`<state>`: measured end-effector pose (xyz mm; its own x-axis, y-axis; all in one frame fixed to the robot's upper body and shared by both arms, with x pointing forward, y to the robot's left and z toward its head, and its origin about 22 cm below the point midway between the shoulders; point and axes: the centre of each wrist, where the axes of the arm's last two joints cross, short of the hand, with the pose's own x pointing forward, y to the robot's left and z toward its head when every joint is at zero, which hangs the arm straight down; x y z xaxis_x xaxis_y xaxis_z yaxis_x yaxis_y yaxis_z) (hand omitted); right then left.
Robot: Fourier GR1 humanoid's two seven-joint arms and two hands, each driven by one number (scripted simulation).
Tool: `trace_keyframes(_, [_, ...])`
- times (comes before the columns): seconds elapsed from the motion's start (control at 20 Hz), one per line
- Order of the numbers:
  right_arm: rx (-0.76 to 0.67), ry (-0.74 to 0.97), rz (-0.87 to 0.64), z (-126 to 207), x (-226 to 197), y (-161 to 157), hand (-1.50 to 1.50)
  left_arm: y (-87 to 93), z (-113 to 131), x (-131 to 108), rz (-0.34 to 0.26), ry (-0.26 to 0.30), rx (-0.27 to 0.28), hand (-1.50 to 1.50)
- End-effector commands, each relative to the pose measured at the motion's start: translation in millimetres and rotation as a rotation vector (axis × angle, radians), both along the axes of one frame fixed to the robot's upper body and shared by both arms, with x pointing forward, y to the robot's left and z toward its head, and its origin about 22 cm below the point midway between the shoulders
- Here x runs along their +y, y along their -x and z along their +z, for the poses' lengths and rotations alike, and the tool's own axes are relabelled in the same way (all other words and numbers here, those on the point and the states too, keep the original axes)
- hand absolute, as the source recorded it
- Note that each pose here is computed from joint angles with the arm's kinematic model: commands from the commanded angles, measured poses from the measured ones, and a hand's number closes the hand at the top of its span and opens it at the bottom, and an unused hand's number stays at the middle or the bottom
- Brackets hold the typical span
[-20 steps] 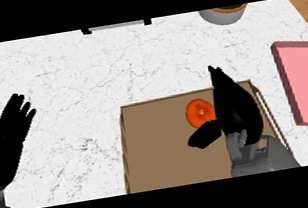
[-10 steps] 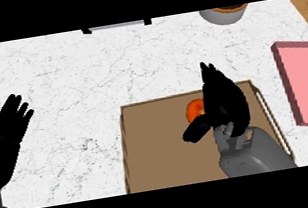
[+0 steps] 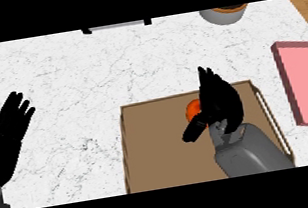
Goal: Pick the squash from the tray and place it in the cardboard box
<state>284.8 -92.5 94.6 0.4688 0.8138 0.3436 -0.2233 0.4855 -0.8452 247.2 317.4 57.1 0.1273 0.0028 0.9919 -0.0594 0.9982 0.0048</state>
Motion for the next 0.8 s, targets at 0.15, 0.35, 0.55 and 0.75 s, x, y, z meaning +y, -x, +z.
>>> trace_keyframes(0.15, [0.147, 0.074, -0.150, -6.4, -2.8, -6.8, -1.50, 9.3, -6.3, 3.3, 0.021, -0.006, -0.006, 0.00])
trace_keyframes(0.35, [0.151, 0.084, -0.138, -21.1, -6.3, -13.5, -1.50, 8.6, -10.8, 5.4, 0.015, -0.016, 0.005, 0.00])
trace_keyframes(0.55, [0.188, 0.082, -0.133, -22.7, 12.1, -11.8, -1.50, -11.1, 2.0, 7.9, 0.002, -0.006, -0.001, 0.00])
trace_keyframes(0.75, [0.216, 0.066, -0.121, -29.5, -0.1, -13.7, -1.50, -11.5, -6.8, 7.7, 0.016, -0.009, -0.003, 0.00])
